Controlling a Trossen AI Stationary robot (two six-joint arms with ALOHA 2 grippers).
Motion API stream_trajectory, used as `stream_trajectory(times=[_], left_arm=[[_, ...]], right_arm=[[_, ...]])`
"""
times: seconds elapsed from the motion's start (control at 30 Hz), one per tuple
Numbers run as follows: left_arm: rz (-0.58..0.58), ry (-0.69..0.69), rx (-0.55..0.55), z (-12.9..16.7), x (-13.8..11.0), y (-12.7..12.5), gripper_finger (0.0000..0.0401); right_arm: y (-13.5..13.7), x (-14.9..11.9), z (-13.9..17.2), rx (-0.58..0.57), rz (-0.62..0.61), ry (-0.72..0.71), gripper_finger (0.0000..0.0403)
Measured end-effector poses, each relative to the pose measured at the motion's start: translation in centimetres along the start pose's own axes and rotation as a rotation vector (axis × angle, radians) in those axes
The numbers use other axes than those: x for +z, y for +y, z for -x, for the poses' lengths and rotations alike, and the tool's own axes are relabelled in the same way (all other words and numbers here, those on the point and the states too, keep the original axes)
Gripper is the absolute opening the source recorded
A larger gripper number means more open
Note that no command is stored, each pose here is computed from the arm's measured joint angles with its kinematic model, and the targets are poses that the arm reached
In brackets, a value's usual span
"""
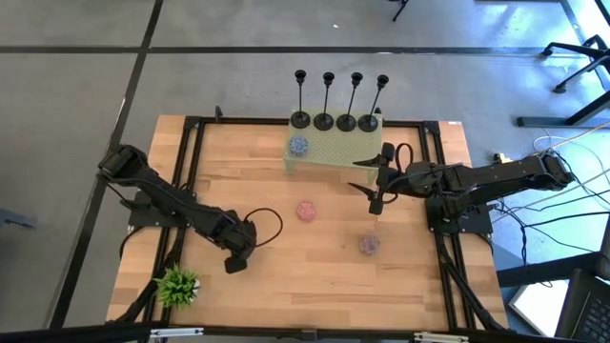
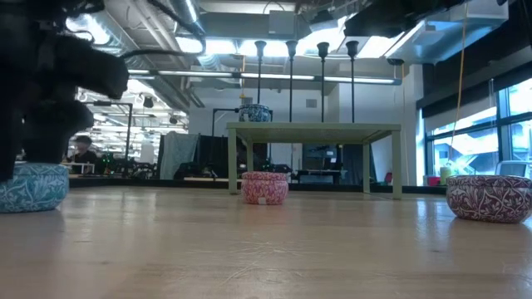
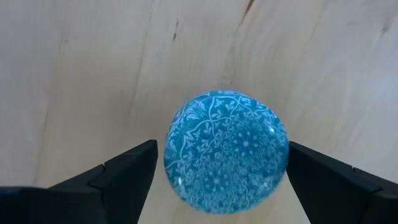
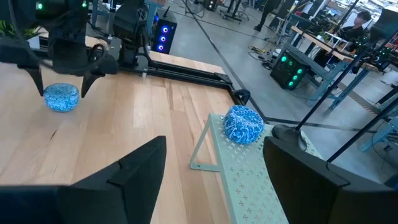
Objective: Pick & Place candle stick holders
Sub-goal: Put the light blue scented candle on the shelf
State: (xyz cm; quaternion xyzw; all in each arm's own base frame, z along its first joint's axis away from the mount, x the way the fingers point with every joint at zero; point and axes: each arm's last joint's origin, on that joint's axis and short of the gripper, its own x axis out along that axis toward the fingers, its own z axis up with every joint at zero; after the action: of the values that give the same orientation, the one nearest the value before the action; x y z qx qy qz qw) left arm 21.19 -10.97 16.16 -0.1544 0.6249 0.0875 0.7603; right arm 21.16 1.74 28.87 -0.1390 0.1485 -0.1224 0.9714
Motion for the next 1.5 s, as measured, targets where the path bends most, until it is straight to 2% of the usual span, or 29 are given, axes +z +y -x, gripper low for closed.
stream_trajectory(times=[0.17,0.47,0.63,0.8,1.03,1.27,1.37,1.5], left_arm=[[-0.068,0.050,-0.005,-1.2,0.0,-0.3,0.0341],[-0.086,0.055,0.006,-1.4,0.1,-0.3,0.0291],[-0.066,0.039,0.000,-1.1,0.8,-0.2,0.0291],[-0.104,-0.079,-0.014,0.9,3.8,-0.7,0.0300],[-0.164,-0.342,0.002,6.4,10.2,-0.4,0.0304],[-0.235,-0.574,0.173,11.6,15.4,2.9,0.0304],[-0.283,-0.648,0.228,12.6,17.3,4.5,0.0304],[-0.352,-0.671,0.248,12.6,19.7,6.4,0.0305]], right_arm=[[0.0,0.0,0.0,0.000,0.000,0.000,0.0273],[0.0,0.0,0.0,0.000,0.000,0.000,0.0273],[0.0,0.0,0.0,0.000,0.000,0.000,0.0273],[0.0,0.0,0.0,0.000,0.000,-0.001,0.0273],[0.0,0.0,0.0,0.000,0.000,0.000,0.0273],[0.0,0.0,0.0,0.000,-0.016,0.000,0.0273],[0.0,0.0,0.0,0.000,-0.017,0.000,0.0273],[0.0,0.0,0.0,0.000,-0.017,0.000,0.0273]])
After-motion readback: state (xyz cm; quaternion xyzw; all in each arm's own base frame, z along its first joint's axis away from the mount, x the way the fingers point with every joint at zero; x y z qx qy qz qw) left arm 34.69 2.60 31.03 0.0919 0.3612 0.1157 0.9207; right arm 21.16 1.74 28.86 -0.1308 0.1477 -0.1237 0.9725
